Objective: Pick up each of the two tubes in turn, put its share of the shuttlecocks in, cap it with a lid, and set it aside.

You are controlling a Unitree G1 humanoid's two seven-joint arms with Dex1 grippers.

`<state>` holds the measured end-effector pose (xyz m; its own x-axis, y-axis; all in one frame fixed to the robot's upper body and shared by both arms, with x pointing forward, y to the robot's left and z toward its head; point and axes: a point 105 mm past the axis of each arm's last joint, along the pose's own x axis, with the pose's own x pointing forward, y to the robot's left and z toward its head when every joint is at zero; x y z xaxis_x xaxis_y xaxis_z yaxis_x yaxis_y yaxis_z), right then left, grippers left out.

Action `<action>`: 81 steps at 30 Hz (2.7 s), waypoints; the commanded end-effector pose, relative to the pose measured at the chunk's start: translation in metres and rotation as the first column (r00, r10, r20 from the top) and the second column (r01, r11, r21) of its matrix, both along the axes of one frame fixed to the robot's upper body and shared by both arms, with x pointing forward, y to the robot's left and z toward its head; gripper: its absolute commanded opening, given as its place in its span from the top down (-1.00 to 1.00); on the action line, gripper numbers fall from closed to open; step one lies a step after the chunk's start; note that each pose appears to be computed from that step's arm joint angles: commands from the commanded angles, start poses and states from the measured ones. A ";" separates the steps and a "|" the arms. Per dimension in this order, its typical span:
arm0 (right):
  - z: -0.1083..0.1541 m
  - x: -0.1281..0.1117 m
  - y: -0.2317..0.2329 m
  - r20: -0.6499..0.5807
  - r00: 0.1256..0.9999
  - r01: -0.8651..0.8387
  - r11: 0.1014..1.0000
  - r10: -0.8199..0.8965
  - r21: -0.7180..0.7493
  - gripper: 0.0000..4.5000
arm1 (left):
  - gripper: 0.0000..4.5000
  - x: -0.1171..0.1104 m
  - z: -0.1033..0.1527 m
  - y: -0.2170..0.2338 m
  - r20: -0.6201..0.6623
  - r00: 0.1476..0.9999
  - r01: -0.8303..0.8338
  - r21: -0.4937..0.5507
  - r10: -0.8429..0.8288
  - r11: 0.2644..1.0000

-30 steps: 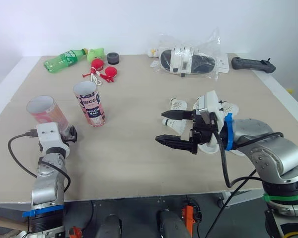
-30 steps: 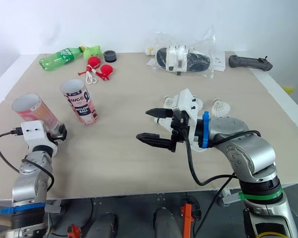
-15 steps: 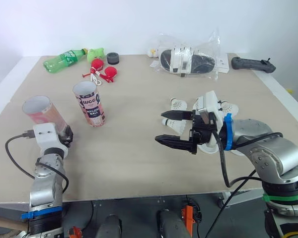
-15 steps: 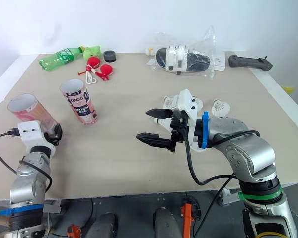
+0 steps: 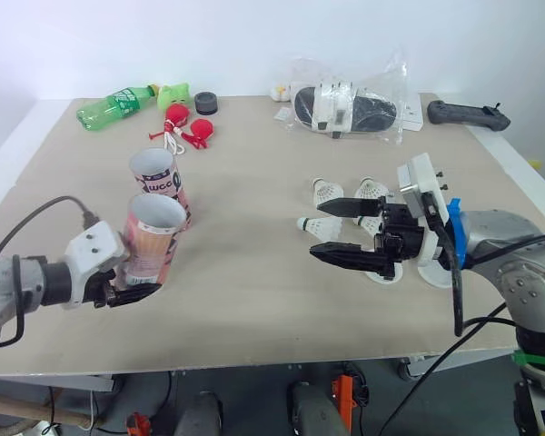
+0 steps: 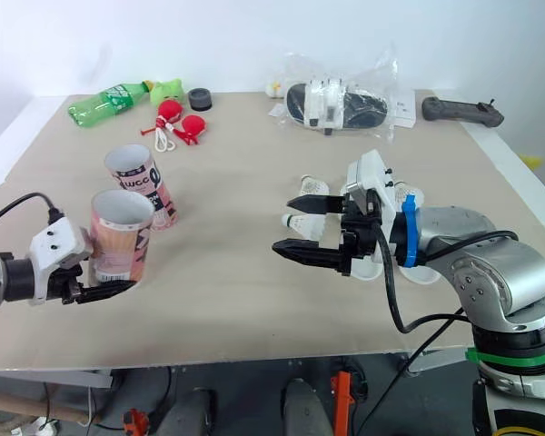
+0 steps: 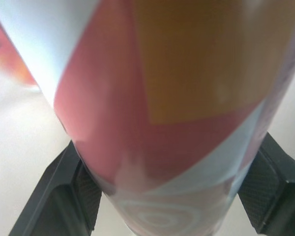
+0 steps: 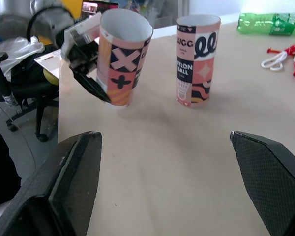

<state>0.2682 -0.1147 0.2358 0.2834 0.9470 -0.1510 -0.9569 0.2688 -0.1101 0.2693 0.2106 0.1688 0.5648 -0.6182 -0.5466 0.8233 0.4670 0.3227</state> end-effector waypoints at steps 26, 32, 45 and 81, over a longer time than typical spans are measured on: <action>-0.064 0.041 -0.032 0.120 0.829 0.556 0.828 -0.546 -0.075 -1.00 | -0.40 0.027 -0.006 -0.053 -0.131 0.964 0.257 0.243 -0.231 0.935; -0.065 0.040 -0.027 0.111 0.844 0.533 0.844 -0.524 -0.065 -1.00 | -0.40 0.032 0.005 -0.052 -0.074 0.980 0.197 0.203 -0.185 0.959; -0.069 0.044 -0.024 0.087 0.854 0.518 0.853 -0.513 -0.064 -1.00 | -0.40 0.006 -0.002 -0.052 -0.158 0.970 0.215 0.205 -0.185 0.955; -0.076 0.075 -0.017 0.036 0.834 0.552 0.834 -0.551 0.004 0.98 | -0.39 0.008 -0.022 -0.058 -0.196 0.966 0.214 0.229 -0.171 0.950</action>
<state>0.3455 -0.1344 0.1327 0.7742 0.5906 -0.2275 -0.6223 0.7758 -0.1039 0.2774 0.1524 0.1502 0.3426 -0.5481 -0.7631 0.9390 0.2265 0.2589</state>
